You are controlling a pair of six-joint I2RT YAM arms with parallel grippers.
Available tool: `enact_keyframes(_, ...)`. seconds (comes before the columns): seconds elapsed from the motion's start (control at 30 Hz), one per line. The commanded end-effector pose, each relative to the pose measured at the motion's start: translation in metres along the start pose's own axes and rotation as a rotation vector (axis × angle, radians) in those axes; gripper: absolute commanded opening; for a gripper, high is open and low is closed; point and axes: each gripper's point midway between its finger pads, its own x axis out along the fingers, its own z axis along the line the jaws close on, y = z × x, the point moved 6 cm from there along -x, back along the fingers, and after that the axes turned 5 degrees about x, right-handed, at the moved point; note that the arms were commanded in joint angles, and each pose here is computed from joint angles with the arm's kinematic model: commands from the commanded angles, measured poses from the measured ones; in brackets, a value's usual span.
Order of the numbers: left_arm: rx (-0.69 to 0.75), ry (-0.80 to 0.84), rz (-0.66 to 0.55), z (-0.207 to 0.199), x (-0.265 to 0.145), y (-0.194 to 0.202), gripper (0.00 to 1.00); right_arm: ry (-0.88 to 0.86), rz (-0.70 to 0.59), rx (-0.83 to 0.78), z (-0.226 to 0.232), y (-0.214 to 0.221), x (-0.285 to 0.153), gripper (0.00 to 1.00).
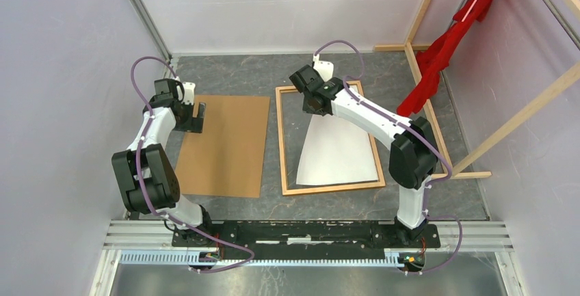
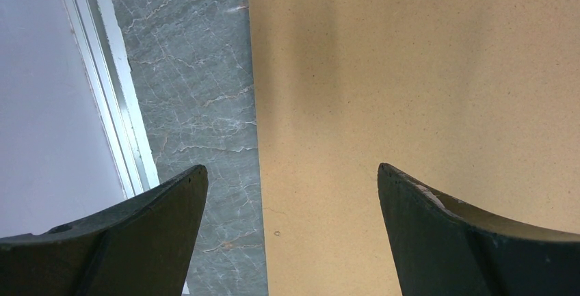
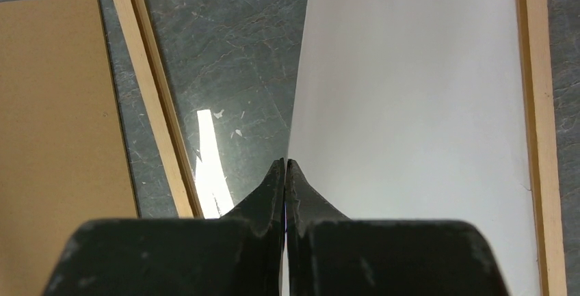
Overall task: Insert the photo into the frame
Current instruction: Turn over the photo from the photo frame.
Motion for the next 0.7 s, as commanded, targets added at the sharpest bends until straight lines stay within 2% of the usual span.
enact_keyframes(0.0, 0.062, -0.023, -0.049, 0.005, -0.006, -0.007, 1.00, 0.006, -0.003, -0.020, 0.002, 0.001, 0.010, 0.00)
enact_keyframes(0.03, 0.064, -0.023, -0.052, 0.005, -0.006, -0.008, 1.00, 0.000, 0.005, -0.023, 0.003, 0.003, 0.011, 0.00)
enact_keyframes(0.1, 0.062, -0.025, -0.056, 0.005, -0.007, -0.009, 1.00, -0.013, 0.016, -0.033, 0.006, 0.004, 0.014, 0.07)
enact_keyframes(0.23, 0.064, -0.029, -0.062, 0.006, -0.009, -0.010, 1.00, -0.038, 0.026, -0.047, 0.009, 0.005, 0.015, 0.37)
enact_keyframes(0.3, 0.066, -0.028, -0.062, 0.006, -0.010, -0.010, 1.00, -0.054, 0.024, -0.053, 0.011, 0.004, 0.015, 0.61)
enact_keyframes(0.47, 0.066, -0.029, -0.062, 0.006, -0.010, -0.009, 1.00, -0.082, 0.016, -0.054, 0.014, 0.002, 0.011, 0.93)
enact_keyframes(0.5, 0.067, -0.029, -0.063, 0.006, -0.010, -0.009, 1.00, -0.089, 0.014, -0.056, 0.015, 0.001, 0.011, 0.98)
enact_keyframes(0.67, 0.071, -0.050, -0.051, 0.008, -0.010, -0.008, 1.00, -0.121, 0.007, -0.065, 0.016, 0.000, 0.008, 0.98)
